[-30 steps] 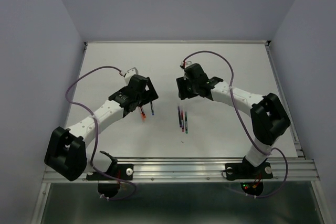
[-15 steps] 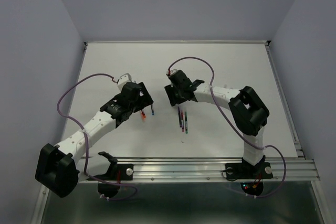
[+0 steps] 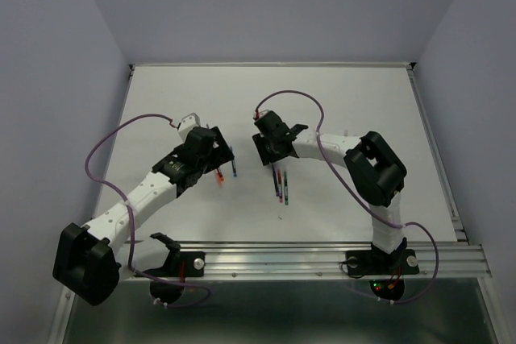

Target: Open the pen caps

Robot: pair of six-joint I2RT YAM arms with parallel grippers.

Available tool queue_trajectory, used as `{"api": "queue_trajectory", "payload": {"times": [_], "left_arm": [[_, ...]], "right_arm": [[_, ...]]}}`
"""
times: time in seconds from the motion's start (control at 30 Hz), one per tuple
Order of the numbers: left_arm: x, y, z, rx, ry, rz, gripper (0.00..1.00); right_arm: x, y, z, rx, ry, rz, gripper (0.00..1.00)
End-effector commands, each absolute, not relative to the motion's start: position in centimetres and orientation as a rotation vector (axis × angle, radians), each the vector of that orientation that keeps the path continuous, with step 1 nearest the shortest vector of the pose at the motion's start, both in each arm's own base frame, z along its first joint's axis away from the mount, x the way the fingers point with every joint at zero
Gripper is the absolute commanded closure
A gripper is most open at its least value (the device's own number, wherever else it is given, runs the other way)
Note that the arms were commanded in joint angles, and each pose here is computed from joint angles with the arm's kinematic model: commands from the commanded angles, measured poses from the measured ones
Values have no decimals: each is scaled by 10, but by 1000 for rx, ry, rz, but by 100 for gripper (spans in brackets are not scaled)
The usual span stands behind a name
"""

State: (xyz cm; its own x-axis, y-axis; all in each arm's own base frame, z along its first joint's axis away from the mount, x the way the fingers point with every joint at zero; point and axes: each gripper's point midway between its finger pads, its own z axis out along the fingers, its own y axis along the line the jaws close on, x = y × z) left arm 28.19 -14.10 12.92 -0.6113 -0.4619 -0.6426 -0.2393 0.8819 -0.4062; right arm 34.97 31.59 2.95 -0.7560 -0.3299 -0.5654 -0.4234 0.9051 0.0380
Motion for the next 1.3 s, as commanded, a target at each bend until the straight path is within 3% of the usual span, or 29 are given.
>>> {"api": "queue_trajectory", "payload": {"times": [0.0, 0.47, 0.7, 0.87, 1.27], "left_arm": [[283, -133, 137, -525, 2212, -333, 1], [284, -132, 146, -535, 2199, -331, 1], [287, -136, 148, -520, 2195, -355, 1], [286, -142, 143, -458, 2213, -378, 1], [259, -221, 182, -2, 2045, -944, 1]], "right_arm": [[351, 324, 33, -505, 2485, 223, 53], [328, 314, 14, -343, 2586, 191, 69], [325, 313, 13, -260, 2605, 203, 91], [346, 330, 54, -216, 2496, 279, 97], [391, 364, 184, -69, 2187, 591, 99]]}}
